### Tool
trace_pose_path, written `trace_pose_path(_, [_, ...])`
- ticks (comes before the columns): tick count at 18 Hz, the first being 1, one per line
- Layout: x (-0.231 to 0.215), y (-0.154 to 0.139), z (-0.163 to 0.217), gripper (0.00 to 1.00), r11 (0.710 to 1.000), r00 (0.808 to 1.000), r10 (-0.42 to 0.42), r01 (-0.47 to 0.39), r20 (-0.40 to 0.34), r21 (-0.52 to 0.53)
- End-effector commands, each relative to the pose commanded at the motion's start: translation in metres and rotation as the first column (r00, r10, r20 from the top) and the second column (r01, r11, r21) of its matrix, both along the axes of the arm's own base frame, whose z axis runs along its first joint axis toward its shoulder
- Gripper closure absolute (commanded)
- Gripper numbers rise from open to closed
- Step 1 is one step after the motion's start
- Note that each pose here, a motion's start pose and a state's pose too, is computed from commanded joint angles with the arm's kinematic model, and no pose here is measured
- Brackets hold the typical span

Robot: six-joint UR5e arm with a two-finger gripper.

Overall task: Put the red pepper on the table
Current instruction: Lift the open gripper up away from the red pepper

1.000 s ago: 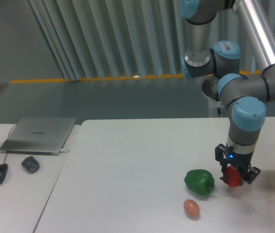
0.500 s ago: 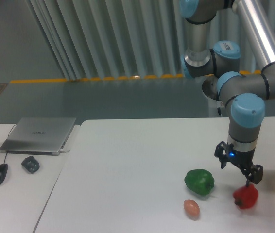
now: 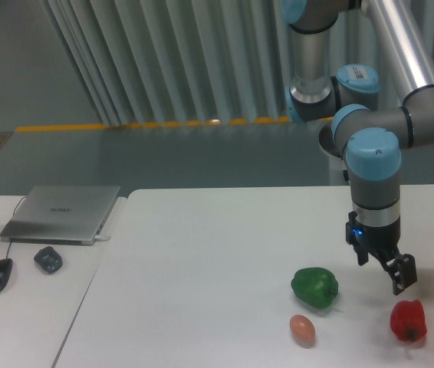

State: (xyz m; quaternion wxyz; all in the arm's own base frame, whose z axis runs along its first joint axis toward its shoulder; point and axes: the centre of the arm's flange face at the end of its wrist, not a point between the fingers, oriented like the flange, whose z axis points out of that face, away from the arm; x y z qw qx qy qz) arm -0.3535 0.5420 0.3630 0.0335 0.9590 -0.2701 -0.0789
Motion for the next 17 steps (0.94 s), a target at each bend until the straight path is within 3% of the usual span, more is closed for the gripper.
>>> trace_pose_path(4, [-0.008, -0.010, 0.012, 0.00, 0.999, 1.000, -0.021, 0.021, 0.000, -0.030])
trace_pose_path(7, [-0.008, -0.015, 0.022, 0.00, 0.992, 0.993, -0.121, 0.122, 0.004, -0.032])
trace_pose_path(17, [-0.013, -0.020, 0.031, 0.00, 0.993, 0.994, -0.102, 0.105, 0.049, -0.049])
